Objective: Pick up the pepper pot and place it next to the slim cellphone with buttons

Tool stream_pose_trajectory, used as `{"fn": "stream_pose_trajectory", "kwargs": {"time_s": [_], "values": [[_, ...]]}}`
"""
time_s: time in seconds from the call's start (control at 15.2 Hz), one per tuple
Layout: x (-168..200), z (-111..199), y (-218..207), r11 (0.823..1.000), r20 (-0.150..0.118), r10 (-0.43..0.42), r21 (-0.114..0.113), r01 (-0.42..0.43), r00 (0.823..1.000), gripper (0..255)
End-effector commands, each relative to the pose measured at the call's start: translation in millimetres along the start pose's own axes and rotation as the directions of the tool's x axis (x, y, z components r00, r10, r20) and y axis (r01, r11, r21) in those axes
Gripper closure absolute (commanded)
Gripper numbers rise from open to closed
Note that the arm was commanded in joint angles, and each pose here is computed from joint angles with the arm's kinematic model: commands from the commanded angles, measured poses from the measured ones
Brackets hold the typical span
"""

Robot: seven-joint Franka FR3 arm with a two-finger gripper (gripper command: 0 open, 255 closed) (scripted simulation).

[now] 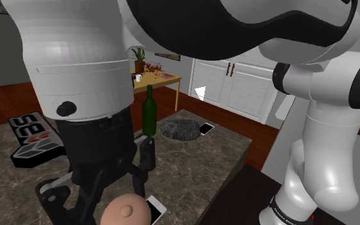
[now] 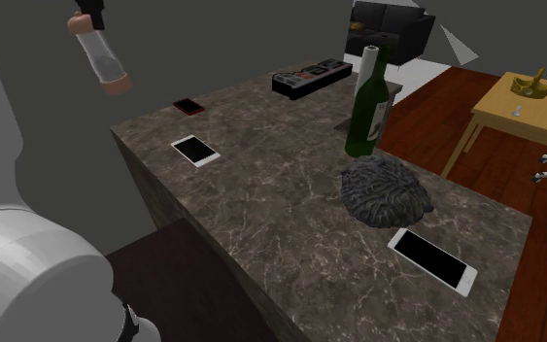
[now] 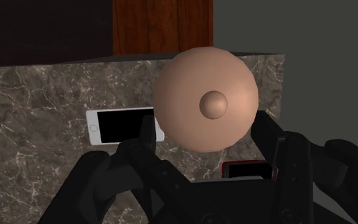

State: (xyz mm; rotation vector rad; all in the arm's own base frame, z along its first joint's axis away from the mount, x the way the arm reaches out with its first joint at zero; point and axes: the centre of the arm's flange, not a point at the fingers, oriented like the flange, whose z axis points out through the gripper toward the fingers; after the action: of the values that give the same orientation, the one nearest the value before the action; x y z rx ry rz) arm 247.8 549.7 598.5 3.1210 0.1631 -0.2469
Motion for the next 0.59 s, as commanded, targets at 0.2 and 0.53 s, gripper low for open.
{"fn": "stream_pose_trajectory", "kwargs": {"time_s": [0.2,0.53], "values": [[3.8,25.6,0.2,1.000,0.000,0.000,0.001,0.000,1.000,255],[7.9,51.6,0.2,1.000,0.000,0.000,0.001,0.000,1.000,255]]}}
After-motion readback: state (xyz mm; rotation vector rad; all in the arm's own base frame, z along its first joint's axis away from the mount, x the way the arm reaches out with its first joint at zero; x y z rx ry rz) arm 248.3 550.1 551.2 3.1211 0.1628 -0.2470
